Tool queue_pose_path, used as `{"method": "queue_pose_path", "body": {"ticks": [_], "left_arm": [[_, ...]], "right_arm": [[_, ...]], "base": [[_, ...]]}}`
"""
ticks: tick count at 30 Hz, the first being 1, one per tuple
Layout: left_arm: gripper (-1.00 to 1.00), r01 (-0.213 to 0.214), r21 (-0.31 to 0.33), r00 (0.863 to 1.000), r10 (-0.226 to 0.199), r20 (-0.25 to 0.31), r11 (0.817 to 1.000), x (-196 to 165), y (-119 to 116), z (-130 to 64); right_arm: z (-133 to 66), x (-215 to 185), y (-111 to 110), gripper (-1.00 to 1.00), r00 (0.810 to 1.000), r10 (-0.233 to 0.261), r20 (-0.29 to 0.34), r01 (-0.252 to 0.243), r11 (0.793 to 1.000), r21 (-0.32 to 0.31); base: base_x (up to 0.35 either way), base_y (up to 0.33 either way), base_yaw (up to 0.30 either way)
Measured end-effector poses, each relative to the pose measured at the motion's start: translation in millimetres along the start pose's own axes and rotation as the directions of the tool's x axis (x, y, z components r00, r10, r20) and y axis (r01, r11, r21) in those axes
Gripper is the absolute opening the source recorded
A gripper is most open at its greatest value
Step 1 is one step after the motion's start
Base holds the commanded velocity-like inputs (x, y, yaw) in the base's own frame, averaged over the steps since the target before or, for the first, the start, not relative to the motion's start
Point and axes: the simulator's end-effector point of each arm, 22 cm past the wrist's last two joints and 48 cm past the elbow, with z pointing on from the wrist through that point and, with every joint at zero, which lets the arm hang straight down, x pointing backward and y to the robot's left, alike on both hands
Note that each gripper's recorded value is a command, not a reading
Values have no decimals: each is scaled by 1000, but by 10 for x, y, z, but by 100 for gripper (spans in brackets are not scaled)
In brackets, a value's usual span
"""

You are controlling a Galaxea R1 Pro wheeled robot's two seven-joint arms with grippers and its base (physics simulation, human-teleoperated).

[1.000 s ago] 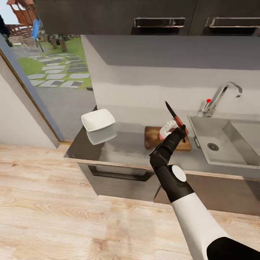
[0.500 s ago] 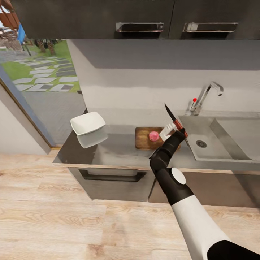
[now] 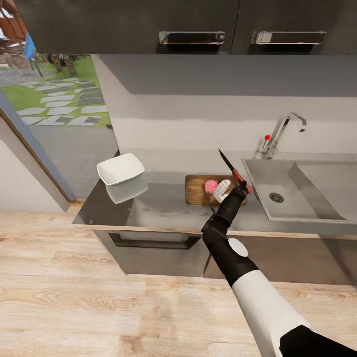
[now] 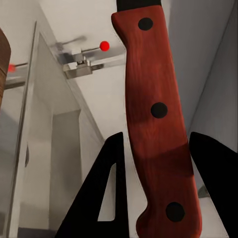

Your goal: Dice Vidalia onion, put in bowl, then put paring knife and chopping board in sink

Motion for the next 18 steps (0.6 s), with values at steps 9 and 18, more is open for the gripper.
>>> {"method": "queue_pose_path", "body": {"ticks": [9,18], "left_arm": [[100,0,0,1000,0,0,1000,0,0,0],[100,0,0,1000,0,0,1000,0,0,0]], "right_arm": [[-7,-7,2,-100,1000,-4,4,4,1000,5],[-44,-4,234,-100,999,-38,28,39,999,-31]], "base": [[0,0,0],[0,0,0]]}}
